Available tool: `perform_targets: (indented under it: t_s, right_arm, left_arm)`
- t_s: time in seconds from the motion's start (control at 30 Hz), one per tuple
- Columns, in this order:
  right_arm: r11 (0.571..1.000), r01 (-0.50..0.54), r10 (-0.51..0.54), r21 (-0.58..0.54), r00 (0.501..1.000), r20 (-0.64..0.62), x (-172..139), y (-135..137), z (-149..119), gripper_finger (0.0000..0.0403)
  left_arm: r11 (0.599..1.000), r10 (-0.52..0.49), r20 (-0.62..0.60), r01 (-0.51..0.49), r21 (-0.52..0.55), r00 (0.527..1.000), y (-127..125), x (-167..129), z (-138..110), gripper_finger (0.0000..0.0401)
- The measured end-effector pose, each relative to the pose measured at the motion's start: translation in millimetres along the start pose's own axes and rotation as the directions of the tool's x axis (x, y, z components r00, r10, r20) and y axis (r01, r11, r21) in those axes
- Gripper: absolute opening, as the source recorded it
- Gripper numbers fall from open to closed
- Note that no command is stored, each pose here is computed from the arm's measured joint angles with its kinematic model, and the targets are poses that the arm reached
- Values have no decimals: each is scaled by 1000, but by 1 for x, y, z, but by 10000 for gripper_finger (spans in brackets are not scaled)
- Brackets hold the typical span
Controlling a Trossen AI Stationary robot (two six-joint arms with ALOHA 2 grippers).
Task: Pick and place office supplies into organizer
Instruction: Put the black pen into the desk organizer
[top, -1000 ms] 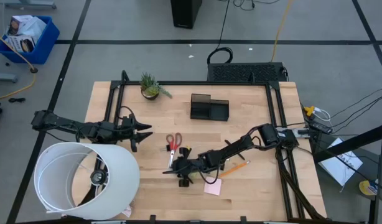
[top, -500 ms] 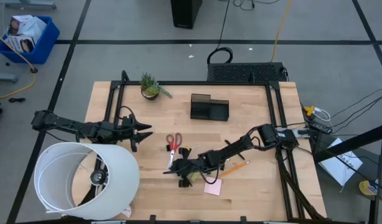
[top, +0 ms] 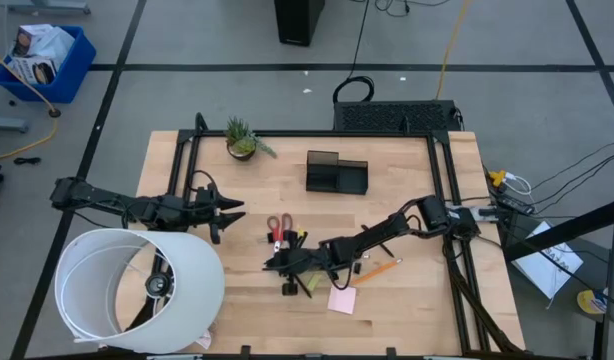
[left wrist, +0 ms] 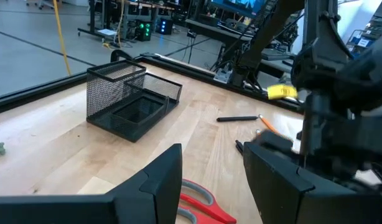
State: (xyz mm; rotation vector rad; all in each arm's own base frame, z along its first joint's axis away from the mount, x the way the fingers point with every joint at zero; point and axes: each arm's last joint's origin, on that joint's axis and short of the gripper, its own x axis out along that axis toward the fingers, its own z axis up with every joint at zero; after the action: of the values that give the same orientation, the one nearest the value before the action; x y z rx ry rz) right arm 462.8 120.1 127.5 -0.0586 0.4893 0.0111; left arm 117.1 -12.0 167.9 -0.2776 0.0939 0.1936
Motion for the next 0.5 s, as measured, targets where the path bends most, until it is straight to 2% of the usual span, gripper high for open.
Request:
perform_targets:
  t_s: [0.13, 0.33, 0.5]
  right_arm:
    - [1000, 5, -6, 5, 999, 35, -8, -5, 14, 54]
    - [1000, 23, -21, -20, 997, 73, -18, -16, 32, 30]
    - [999, 37, -35, -21, 996, 86, -24, -24, 41, 30]
  left_arm:
    - [1000, 1, -1, -1, -2, 1000, 0, 0, 0, 175]
    - [1000, 1, -2, -1, -3, 1000, 0, 0, 0, 175]
    - [1000, 1, -1, -1, -9, 1000, 0, 0, 0, 175]
